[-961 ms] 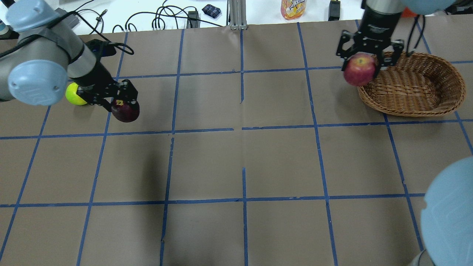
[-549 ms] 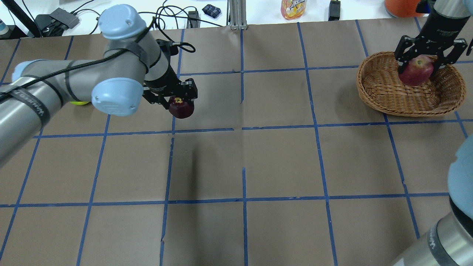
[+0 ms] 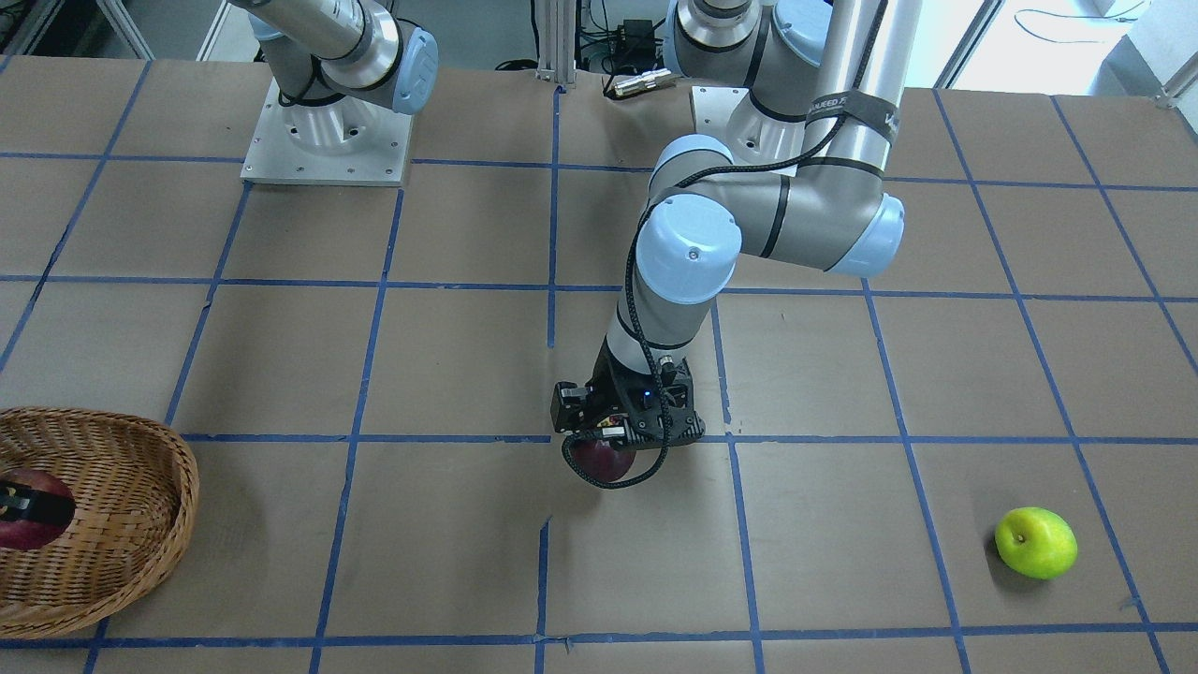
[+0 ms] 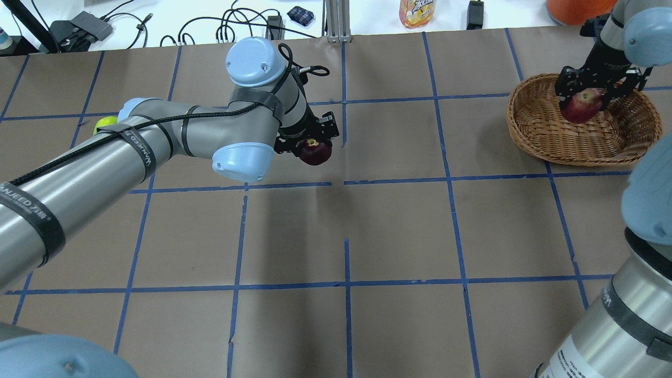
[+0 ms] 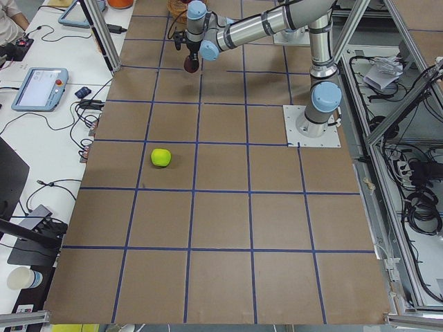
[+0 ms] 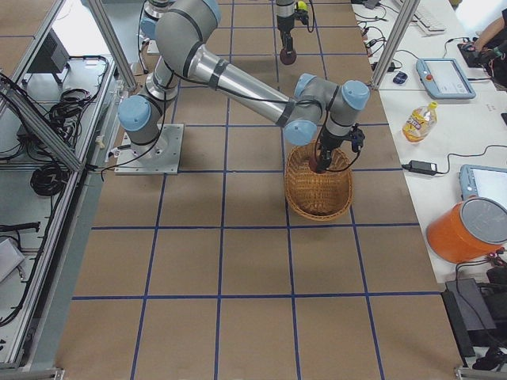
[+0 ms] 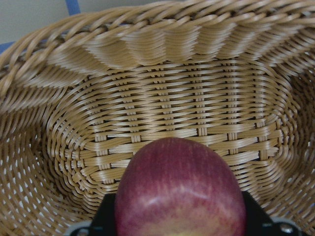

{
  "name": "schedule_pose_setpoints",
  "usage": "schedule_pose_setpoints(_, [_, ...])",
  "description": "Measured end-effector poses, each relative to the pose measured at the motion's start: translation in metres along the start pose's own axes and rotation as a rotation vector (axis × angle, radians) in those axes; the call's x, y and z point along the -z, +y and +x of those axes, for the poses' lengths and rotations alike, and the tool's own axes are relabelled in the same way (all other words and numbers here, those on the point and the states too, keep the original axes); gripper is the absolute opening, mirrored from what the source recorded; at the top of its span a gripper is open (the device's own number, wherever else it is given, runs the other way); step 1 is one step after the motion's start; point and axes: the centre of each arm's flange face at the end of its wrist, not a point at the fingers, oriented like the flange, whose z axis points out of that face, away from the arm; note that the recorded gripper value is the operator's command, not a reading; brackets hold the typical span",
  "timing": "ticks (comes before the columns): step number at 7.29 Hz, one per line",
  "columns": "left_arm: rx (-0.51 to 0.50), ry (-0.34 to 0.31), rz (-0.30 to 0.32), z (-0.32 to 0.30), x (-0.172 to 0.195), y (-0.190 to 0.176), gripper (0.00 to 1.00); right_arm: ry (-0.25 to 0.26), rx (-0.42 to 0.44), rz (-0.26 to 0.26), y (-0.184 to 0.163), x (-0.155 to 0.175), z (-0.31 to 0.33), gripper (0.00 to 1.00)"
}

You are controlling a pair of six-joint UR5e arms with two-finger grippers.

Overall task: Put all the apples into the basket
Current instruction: 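Release the red-yellow apple into the basket while the left sets the dark apple at center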

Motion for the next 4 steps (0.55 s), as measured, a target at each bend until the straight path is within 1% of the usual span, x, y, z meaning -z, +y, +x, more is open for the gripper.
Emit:
schedule_pose_setpoints(1, [0.037,0.003,-0.009,0.013,-0.01,0.005,0.66,-0.003,0.004,-0.014,-0.004,-0.015,0.0,0.0])
schedule_pose_setpoints(2, [0.073,-0.001,-0.023,0.023,-0.022,0.011,1.0,-0.002,0.004,-0.034,-0.005,-0.025,0.002,0.0])
schedule_pose_setpoints(3, [0.09,-0.008,-0.033,0.03,-0.032,0.017,1.0,-0.003,0.0,-0.063,-0.003,-0.031,0.008,0.16])
schedule_pose_setpoints(4, [0.092,-0.012,-0.033,0.034,-0.036,0.02,1.0,-0.008,-0.001,-0.087,-0.001,-0.036,0.015,0.99])
